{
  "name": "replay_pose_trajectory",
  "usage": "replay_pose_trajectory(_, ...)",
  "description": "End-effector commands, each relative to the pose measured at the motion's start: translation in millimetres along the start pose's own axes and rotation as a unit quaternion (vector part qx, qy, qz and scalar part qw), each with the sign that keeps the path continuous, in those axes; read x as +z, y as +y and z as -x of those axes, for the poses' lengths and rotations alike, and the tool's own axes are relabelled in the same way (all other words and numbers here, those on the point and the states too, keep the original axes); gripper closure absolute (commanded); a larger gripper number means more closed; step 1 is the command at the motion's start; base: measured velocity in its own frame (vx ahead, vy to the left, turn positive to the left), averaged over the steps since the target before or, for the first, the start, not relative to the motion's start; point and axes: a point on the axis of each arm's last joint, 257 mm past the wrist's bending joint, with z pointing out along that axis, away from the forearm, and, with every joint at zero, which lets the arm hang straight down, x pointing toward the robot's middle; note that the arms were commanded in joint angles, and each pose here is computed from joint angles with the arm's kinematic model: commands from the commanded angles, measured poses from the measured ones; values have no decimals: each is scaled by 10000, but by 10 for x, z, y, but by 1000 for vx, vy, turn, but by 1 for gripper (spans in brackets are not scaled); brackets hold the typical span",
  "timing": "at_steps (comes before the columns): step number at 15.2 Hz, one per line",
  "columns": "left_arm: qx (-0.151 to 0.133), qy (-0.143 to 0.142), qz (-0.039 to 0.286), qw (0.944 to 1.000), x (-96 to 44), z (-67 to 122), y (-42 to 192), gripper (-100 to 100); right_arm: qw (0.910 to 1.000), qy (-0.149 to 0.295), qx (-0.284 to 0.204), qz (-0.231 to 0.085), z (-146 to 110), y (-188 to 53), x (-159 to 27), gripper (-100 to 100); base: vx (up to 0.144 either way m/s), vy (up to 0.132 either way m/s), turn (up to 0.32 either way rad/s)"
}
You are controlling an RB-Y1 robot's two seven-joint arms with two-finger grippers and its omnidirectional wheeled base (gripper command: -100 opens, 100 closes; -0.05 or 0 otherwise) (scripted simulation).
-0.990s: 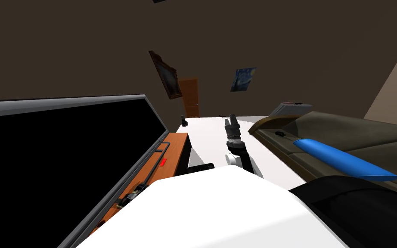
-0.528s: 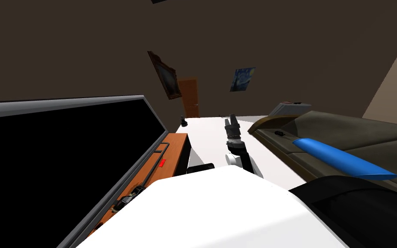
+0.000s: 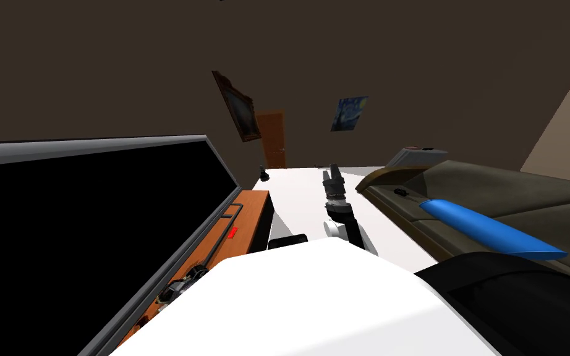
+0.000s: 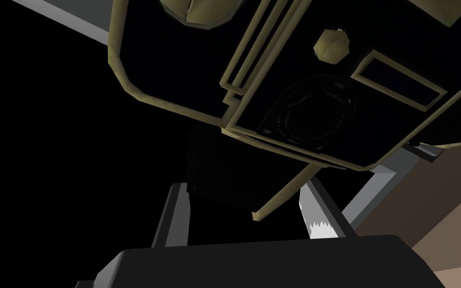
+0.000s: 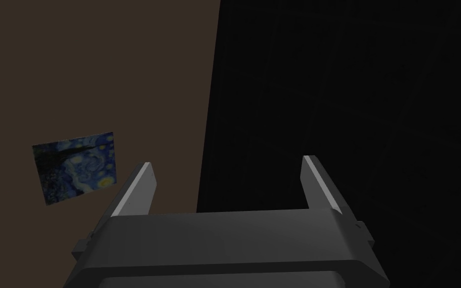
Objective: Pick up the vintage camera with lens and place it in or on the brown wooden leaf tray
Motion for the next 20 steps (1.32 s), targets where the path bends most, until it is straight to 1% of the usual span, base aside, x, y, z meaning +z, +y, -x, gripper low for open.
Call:
replay_pose_trajectory(1,-5,27,4,10000,131,51,33,100,10000,0,0,0,0,0,0,0,-40,-33,17)
replay_pose_trajectory(3,-2,53,6,10000,227,89,52,100,10000,0,0,0,0,0,0,0,-47,-42,47)
replay_pose_trajectory(4,-2,53,6,10000,227,89,52,100,10000,0,0,0,0,0,0,0,-36,-36,29)
replay_pose_trajectory(10,11,147,19,9999,556,237,111,100,10000,0,0,0,0,0,0,0,-37,-36,30)
replay_pose_trajectory(11,11,147,19,9999,556,237,111,100,10000,0,0,0,0,0,0,0,-36,-35,24)
replay_pose_trajectory(13,16,181,26,9998,673,295,129,100,10000,0,0,0,0,0,0,0,-30,-37,29)
replay_pose_trajectory(16,44,218,68,9997,648,274,172,100,10000,0,0,0,0,0,0,0,-20,-20,11)
replay_pose_trajectory(17,16,181,26,9998,673,295,129,100,10000,0,0,0,0,0,0,0,0,0,0)
replay_pose_trajectory(18,22,216,35,9998,789,356,146,100,10000,0,0,0,0,0,0,0,-12,-20,14)
replay_pose_trajectory(19,-19,161,-30,9999,825,389,78,100,10000,0,0,0,0,0,0,0,-23,-29,45)
replay_pose_trajectory(20,-25,154,-39,9999,830,394,69,100,10000,0,0,0,0,0,0,0,-23,-23,24)
